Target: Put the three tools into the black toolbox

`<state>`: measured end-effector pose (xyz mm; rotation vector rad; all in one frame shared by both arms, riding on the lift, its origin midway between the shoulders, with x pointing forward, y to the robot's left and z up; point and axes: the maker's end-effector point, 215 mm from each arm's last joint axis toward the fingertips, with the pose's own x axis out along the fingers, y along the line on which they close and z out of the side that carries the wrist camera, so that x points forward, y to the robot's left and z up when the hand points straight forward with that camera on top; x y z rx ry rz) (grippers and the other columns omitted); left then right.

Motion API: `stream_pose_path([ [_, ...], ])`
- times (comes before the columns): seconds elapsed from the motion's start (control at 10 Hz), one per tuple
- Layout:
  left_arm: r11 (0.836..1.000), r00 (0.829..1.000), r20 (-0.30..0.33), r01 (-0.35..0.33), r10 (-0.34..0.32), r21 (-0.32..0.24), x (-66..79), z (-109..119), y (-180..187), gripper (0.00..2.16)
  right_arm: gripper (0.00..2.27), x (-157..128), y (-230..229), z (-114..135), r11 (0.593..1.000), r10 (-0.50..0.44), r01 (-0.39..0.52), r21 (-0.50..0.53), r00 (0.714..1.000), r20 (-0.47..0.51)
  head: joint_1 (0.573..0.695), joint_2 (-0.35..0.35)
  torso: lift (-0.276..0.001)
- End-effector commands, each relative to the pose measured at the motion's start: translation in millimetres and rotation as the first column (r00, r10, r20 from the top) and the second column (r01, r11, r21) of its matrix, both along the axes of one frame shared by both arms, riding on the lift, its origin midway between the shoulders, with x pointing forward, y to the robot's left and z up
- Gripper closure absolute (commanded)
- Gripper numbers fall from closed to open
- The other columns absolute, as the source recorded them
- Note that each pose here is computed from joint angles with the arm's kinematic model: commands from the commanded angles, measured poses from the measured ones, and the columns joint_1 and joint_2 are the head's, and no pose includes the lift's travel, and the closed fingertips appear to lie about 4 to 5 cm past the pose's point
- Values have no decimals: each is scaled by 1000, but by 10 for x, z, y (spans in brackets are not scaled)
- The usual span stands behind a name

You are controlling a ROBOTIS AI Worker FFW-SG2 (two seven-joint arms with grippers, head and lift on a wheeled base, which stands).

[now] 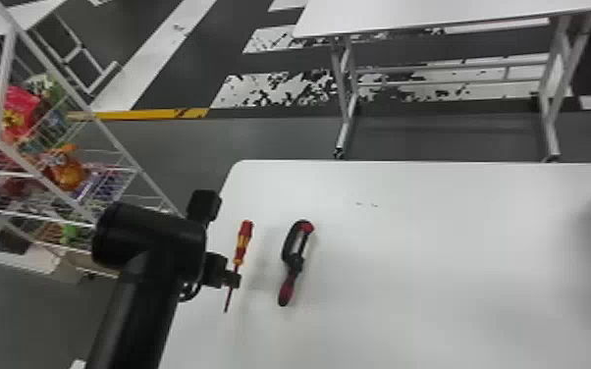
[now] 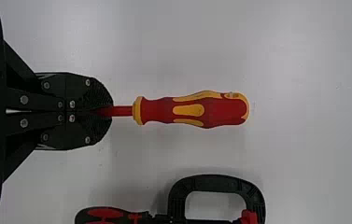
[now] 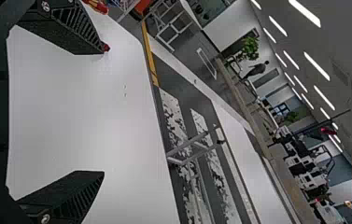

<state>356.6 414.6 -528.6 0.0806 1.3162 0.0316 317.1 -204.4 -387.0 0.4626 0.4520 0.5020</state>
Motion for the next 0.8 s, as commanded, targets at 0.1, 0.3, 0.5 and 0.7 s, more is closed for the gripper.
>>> stream_pose_path([
  [0.1,1000,998,69,-3,3,-6,-78,226,-13,2027,80,4,38,-17,1000,5,-5,0,1000,-2,695,350,-51],
  [0.3,999,990,139,14,-8,-37,-132,436,-180,2027,80,27,77,-58,1000,13,-13,-8,1000,-7,695,350,-51],
  [0.5,994,978,202,66,-46,-90,-178,607,-604,2027,80,62,160,-101,999,37,-37,-5,998,-43,695,330,-51],
  [0.7,984,969,228,128,-97,-125,-206,648,-1072,2027,80,109,312,-180,998,65,-67,-20,995,-72,695,291,-51],
])
